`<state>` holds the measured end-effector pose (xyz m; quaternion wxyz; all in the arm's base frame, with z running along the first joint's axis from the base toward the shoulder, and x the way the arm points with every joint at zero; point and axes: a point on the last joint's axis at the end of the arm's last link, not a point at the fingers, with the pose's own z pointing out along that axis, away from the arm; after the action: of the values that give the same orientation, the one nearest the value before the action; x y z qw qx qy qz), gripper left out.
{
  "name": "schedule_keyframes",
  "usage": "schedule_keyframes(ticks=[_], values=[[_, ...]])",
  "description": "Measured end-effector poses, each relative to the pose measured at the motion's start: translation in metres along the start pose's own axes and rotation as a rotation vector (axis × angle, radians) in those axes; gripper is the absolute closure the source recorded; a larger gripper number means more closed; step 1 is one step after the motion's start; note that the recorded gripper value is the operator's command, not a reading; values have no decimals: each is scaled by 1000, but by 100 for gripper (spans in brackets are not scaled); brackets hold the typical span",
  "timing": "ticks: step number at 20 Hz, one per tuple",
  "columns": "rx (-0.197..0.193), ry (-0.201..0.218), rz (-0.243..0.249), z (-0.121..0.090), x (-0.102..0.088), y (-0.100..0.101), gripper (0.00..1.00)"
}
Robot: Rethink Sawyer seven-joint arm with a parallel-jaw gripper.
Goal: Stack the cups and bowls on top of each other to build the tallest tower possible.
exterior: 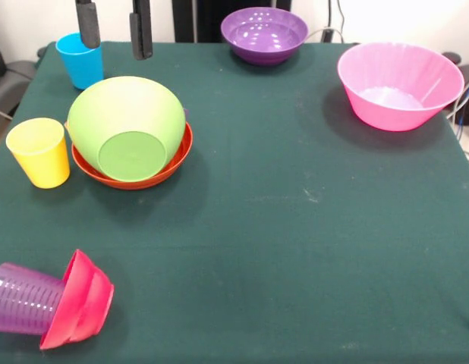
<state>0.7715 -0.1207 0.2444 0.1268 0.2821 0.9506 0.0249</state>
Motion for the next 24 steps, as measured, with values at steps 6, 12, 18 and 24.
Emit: schedule_keyframes(ticks=[6, 12, 18, 24], values=[[0, -7, -3, 7, 7, -2, 0], [-1, -24, -7, 12, 10, -2, 0], [-2, -36, -9, 16, 13, -4, 0], [-4, -49, -13, 21, 22, -6, 0]])
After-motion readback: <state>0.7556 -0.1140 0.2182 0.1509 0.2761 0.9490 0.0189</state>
